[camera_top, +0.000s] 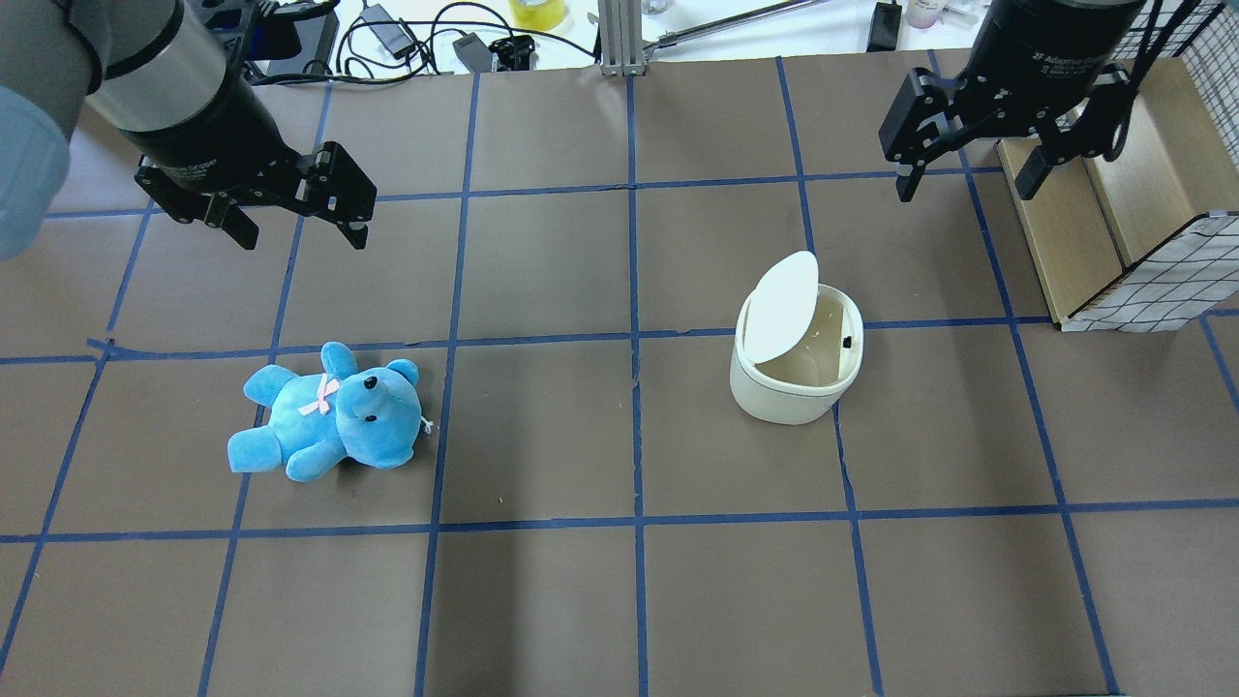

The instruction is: Open trash can with right arm

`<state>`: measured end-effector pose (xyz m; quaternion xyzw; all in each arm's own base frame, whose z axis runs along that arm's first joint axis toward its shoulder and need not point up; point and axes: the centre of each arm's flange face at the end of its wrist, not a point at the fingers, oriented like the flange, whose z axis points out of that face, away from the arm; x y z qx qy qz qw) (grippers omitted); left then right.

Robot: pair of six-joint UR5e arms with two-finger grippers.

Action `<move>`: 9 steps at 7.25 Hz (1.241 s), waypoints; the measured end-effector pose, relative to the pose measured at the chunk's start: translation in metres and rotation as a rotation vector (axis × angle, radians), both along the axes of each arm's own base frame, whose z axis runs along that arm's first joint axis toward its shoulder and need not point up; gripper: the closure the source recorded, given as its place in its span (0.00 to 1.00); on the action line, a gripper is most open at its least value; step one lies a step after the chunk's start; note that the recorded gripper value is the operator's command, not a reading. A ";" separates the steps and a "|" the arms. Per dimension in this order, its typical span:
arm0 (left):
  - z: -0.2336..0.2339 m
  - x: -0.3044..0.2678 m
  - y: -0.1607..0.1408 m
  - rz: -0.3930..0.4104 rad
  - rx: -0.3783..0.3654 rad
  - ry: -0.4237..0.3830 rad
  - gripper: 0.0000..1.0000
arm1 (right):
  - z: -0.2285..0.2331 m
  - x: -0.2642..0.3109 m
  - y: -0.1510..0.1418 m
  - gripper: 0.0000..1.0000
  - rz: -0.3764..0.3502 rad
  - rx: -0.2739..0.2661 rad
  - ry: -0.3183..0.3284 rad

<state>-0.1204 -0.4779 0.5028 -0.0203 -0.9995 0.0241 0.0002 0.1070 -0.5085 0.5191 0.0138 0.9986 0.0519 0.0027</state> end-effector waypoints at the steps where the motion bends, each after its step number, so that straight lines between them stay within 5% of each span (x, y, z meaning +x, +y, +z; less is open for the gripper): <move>1: 0.000 0.000 0.000 0.000 0.000 0.000 0.00 | 0.000 0.001 0.000 0.00 0.004 0.002 -0.001; 9: 0.000 0.000 0.000 0.000 0.000 0.000 0.00 | -0.016 0.011 0.011 0.01 0.023 0.068 -0.029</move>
